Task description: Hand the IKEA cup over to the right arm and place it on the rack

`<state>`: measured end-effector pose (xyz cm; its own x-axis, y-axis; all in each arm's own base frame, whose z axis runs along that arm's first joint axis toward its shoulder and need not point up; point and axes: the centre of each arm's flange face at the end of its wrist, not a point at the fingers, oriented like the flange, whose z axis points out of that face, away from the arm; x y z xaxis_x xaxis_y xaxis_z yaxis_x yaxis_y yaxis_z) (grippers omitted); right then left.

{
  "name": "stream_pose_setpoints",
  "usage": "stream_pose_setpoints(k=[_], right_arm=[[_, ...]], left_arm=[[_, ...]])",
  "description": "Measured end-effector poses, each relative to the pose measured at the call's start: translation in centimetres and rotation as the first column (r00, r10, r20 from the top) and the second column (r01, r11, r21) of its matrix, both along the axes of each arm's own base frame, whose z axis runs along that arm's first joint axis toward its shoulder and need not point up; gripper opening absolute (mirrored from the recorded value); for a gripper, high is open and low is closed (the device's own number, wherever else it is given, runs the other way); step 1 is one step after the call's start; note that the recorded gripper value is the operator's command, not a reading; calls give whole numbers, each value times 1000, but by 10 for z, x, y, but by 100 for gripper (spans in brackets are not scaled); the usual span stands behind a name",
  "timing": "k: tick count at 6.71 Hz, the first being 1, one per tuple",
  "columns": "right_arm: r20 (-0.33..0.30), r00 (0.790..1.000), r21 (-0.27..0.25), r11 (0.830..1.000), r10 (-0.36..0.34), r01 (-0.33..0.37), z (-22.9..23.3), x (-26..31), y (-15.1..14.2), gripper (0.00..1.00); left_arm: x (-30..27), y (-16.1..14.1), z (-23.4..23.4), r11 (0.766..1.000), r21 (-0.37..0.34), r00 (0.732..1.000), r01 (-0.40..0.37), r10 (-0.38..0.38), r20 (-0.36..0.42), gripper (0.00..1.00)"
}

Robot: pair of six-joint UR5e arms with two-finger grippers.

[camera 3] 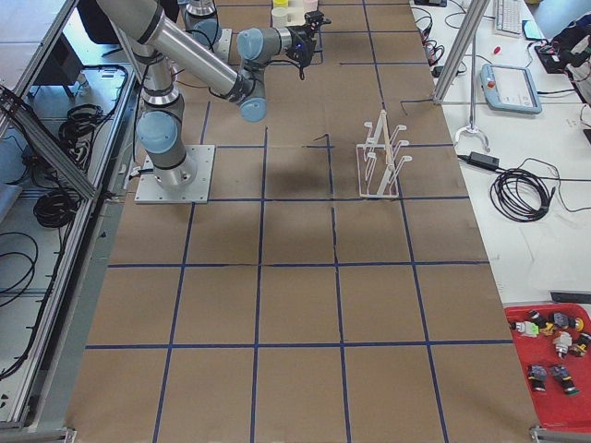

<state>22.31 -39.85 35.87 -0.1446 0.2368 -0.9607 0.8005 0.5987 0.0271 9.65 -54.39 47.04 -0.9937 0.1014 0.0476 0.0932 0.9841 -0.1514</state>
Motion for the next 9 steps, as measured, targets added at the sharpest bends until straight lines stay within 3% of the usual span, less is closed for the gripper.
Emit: stream_pose_setpoints(k=[3, 5, 6, 9], right_arm=[[4, 1000, -16, 1000, -7, 7, 3, -2, -1, 100], [4, 1000, -23, 1000, -8, 9, 4, -3, -1, 100], [4, 1000, -22, 1000, -10, 10, 3, -3, -1, 100], [1, 1000, -19, 1000, -13, 13, 2, -4, -2, 100]], left_arm=[[-26, -15, 14, 983, -176, 965, 52, -95, -245, 0], [-45, -23, 27, 938, -337, 916, 84, -206, -344, 0], [-64, -24, 31, 888, -434, 886, 148, -314, -340, 0], [-140, -14, 7, 660, -678, 770, 324, -600, -217, 0]])
